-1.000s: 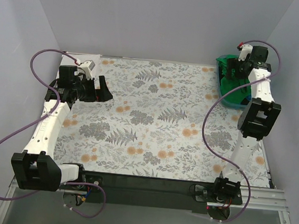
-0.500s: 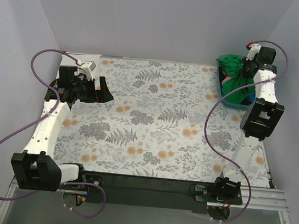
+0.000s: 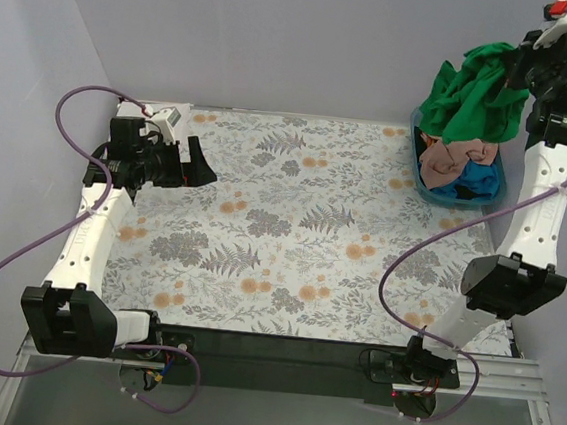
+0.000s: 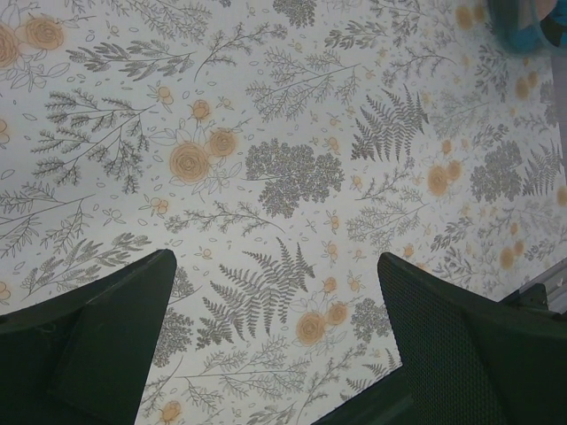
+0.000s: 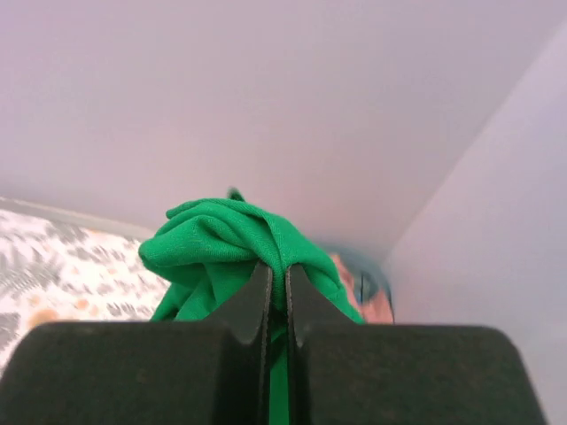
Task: Fold and stack the t-shirts
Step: Grab the tshirt from the pile, then move the tshirt to the center of the board
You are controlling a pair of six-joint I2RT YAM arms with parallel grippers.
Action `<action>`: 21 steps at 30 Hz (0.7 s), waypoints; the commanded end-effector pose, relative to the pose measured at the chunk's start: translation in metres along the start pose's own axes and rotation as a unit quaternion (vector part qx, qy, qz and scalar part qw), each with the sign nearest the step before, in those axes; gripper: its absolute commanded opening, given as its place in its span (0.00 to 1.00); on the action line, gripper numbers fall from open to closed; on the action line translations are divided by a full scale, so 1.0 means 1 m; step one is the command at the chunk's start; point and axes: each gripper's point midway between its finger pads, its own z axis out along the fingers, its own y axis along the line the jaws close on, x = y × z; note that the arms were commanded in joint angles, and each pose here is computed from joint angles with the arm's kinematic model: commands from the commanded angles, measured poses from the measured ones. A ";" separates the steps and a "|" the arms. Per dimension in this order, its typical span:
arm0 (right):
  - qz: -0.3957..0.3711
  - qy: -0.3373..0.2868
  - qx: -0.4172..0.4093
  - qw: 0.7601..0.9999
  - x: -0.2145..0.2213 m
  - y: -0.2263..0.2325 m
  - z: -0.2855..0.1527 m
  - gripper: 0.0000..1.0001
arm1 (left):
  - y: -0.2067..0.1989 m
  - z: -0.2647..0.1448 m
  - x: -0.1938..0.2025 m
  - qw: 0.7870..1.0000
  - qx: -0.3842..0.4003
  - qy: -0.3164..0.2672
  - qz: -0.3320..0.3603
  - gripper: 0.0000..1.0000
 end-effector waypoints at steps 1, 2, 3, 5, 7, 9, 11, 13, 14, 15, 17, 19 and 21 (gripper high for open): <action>-0.010 -0.139 -0.070 0.988 -0.097 0.034 -0.043 0.01 | -0.013 -0.008 -0.014 1.000 0.020 -0.014 0.000 0.98; -0.008 -0.151 -0.086 0.985 -0.106 0.042 -0.050 0.01 | -0.013 -0.007 -0.014 1.000 0.020 -0.012 -0.002 0.98; 0.011 -0.163 -0.104 0.981 -0.117 0.053 -0.063 0.01 | -0.014 -0.008 -0.016 1.000 0.020 -0.012 -0.002 0.98; 0.025 -0.173 -0.144 0.974 -0.123 0.071 -0.074 0.01 | -0.014 -0.009 -0.017 1.000 0.020 -0.013 0.000 0.98; 0.052 -0.172 -0.184 0.966 -0.122 0.093 -0.086 0.01 | -0.016 -0.011 -0.020 1.000 0.020 -0.017 0.002 0.98; 0.059 -0.177 -0.216 0.958 -0.124 0.114 -0.104 0.01 | -0.018 -0.013 -0.021 1.000 0.023 -0.019 0.006 0.98; 0.082 -0.148 -0.268 0.949 -0.100 0.147 -0.113 0.01 | -0.022 -0.015 -0.023 0.999 0.031 -0.022 0.013 0.98; 0.084 -0.133 -0.320 0.934 -0.084 0.185 -0.122 0.01 | -0.023 -0.016 -0.024 0.999 0.035 -0.024 0.017 0.98; 0.089 -0.118 -0.333 0.931 -0.066 0.200 -0.129 0.01 | -0.025 -0.016 -0.025 0.999 0.037 -0.027 0.020 0.98; 0.085 -0.113 -0.344 0.928 -0.058 0.212 -0.132 0.01 | -0.026 -0.016 -0.026 0.999 0.042 -0.027 0.021 0.98; 0.077 -0.092 -0.383 0.916 -0.031 0.254 -0.139 0.13 | -0.029 -0.016 -0.027 0.998 0.051 -0.026 0.024 0.98; 0.077 -0.051 -0.418 0.904 -0.002 0.293 -0.145 0.61 | -0.033 -0.015 -0.028 0.997 0.065 -0.023 0.024 0.98; 0.076 0.007 -0.438 0.896 0.042 0.314 -0.145 0.98 | -0.036 -0.015 -0.031 0.997 0.074 -0.023 0.027 0.98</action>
